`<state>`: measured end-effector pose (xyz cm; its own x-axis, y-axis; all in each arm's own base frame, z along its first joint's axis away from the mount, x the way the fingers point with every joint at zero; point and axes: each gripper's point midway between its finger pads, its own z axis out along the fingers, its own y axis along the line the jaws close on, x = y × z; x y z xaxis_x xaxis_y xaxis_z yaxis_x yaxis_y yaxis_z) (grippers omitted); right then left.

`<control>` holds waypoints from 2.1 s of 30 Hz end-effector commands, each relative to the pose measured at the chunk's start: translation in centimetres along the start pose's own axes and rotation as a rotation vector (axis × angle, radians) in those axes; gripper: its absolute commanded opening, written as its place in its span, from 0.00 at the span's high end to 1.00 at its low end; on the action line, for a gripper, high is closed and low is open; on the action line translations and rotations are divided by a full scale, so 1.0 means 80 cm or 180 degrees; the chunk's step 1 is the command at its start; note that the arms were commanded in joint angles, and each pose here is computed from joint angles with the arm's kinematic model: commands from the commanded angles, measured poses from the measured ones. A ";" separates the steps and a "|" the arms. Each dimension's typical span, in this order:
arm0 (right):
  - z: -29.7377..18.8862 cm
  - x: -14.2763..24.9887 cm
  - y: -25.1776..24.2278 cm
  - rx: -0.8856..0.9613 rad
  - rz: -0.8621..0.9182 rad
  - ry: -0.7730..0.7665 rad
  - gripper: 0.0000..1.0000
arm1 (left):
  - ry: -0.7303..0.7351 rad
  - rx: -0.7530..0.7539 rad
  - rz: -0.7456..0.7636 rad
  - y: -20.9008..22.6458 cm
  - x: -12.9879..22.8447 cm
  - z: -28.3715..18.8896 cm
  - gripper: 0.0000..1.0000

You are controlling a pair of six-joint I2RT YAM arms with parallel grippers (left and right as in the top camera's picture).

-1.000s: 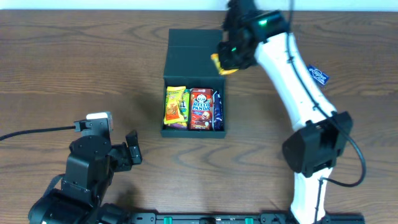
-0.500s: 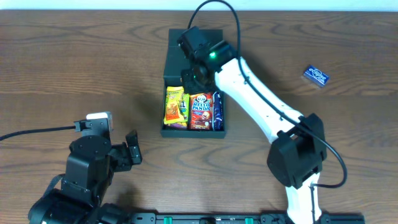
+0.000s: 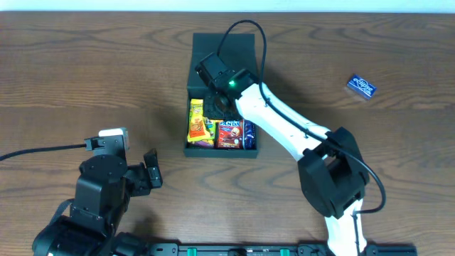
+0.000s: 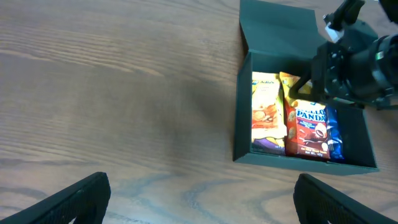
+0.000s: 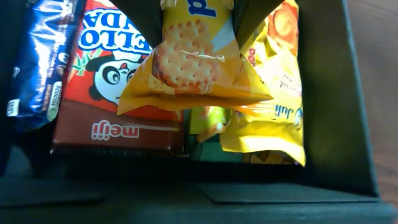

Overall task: Pack container
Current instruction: 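Lower the orange packet into the box between Julie's and Hello Panda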

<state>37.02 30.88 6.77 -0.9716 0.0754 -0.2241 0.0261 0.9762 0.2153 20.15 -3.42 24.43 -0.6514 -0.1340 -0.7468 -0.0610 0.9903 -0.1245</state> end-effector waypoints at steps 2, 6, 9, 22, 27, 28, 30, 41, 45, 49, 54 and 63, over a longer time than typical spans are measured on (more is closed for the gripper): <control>-0.006 0.002 0.003 0.0030 0.0154 -0.0146 0.79 | -0.0090 -0.0036 -0.0006 0.003 -0.010 -0.007 0.05; -0.006 -0.006 0.008 -0.0017 0.0155 -0.0238 0.74 | -0.0091 -0.0036 -0.0006 0.003 -0.010 -0.007 0.05; -0.005 -0.010 0.013 -0.0061 0.0158 -0.0276 0.73 | -0.0090 -0.0036 -0.0006 0.003 -0.010 -0.007 0.05; 0.009 -0.008 0.009 -0.0016 0.0158 -0.0229 0.32 | -0.0090 -0.0036 -0.0006 0.003 -0.010 -0.007 0.05; 0.004 -0.007 0.010 -0.0036 0.0105 -0.0217 0.22 | -0.0090 -0.0036 -0.0006 0.003 -0.010 -0.007 0.05; 0.002 -0.007 0.011 -0.0045 0.0065 -0.0226 0.20 | -0.0090 -0.0036 -0.0006 0.003 -0.010 -0.007 0.05; -0.006 -0.008 0.011 -0.0058 -0.0014 -0.0246 0.18 | -0.0090 -0.0036 -0.0006 0.003 -0.010 -0.007 0.05; -0.085 -0.018 0.018 -0.0245 -0.0161 -0.0471 0.38 | -0.0090 -0.0036 -0.0006 0.003 -0.010 -0.007 0.05; -0.103 -0.025 0.024 -0.0339 -0.0245 -0.0589 0.79 | -0.0090 -0.0036 -0.0006 0.003 -0.010 -0.007 0.05; -0.098 -0.026 0.025 -0.0324 -0.0397 -0.0600 0.99 | -0.0090 -0.0036 -0.0006 0.003 -0.010 -0.007 0.05; -0.065 -0.025 0.018 -0.0190 -0.0564 -0.0503 0.99 | -0.0090 -0.0036 -0.0006 0.003 -0.010 -0.007 0.05; -0.019 -0.018 0.012 -0.0061 -0.0711 -0.0350 0.99 | -0.0090 -0.0036 -0.0006 0.003 -0.010 -0.007 0.05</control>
<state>38.02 31.53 9.34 -0.9264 -0.0861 -0.3665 -0.1657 0.9674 0.1914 20.16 -3.43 24.43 -0.6511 -0.1341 -0.7471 -0.0610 0.9903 -0.1246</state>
